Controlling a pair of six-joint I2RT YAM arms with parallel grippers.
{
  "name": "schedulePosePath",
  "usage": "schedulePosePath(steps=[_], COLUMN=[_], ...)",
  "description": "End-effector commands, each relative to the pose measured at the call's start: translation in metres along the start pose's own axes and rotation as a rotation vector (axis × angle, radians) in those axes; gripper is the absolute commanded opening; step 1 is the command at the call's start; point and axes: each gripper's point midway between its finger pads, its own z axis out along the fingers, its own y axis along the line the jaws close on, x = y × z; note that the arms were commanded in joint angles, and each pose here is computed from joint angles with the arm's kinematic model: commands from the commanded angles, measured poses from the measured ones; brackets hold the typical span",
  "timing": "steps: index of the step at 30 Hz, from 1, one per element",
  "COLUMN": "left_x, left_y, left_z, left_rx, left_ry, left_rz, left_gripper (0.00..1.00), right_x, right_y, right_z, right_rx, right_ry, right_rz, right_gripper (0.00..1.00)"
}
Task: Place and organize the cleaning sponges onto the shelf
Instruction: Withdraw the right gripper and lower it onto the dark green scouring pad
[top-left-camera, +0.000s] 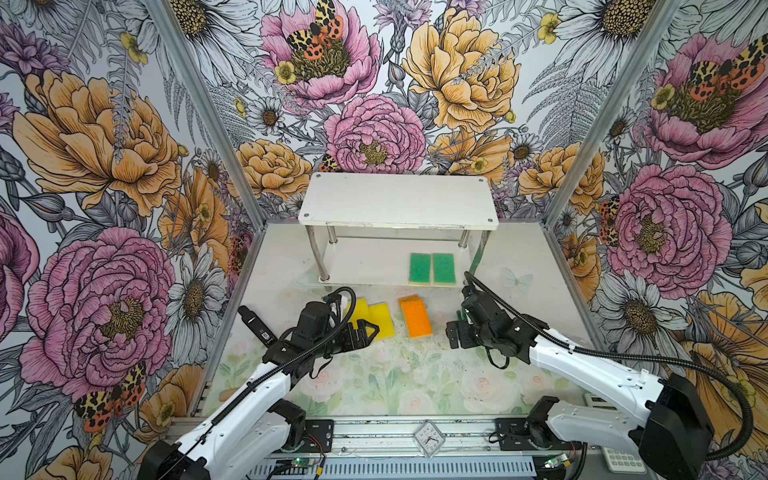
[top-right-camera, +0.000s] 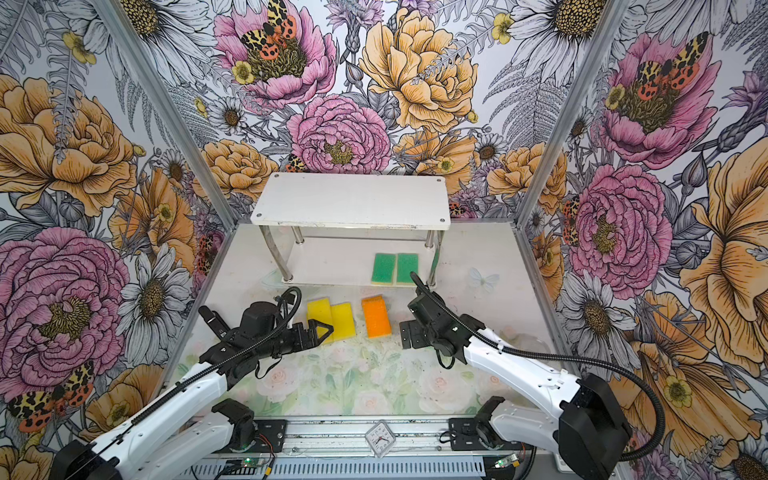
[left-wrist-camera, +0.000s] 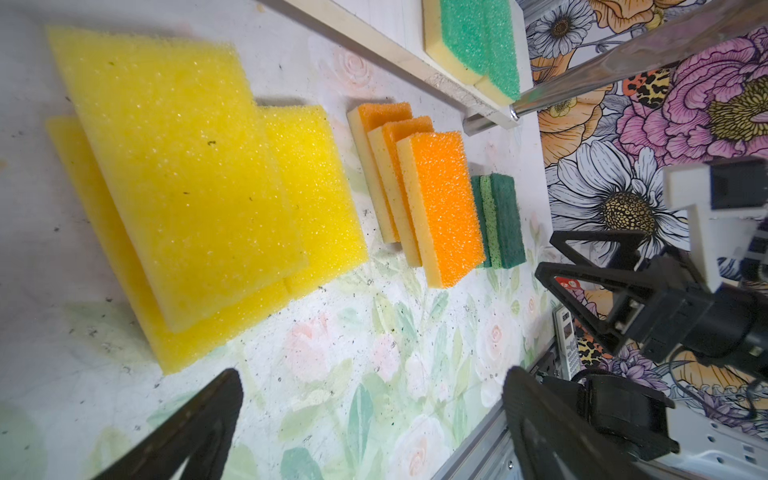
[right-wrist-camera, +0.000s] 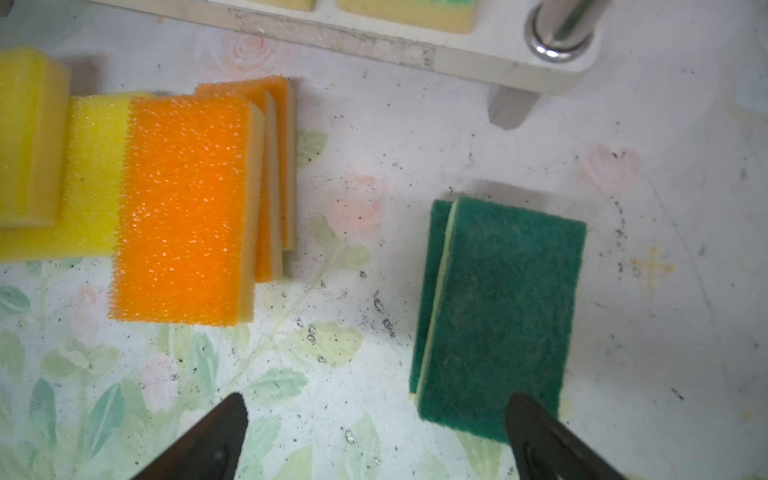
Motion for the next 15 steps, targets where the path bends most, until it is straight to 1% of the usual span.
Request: schedulePosePath(steps=[1, 6, 11, 15], left_x=[-0.010, -0.010, -0.010, -0.010], left_y=[-0.013, -0.013, -0.013, -0.013], left_z=[-0.006, -0.005, -0.005, -0.004], left_rx=[0.048, 0.051, 0.060, 0.062], left_ry=[-0.032, -0.036, -0.041, -0.039], left_rz=[0.006, -0.004, -0.015, -0.020], left_gripper=[0.99, 0.99, 0.99, 0.99], right_x=[0.000, 0.011, 0.017, 0.018], right_y=[-0.017, -0.033, -0.040, -0.047], right_z=[-0.006, 0.002, 0.012, 0.016], right_rx=[0.028, 0.046, 0.080, 0.117], right_ry=[-0.029, 0.010, 0.049, 0.055], right_rz=[0.100, 0.156, 0.160, 0.168], right_gripper=[0.99, 1.00, 1.00, 1.00])
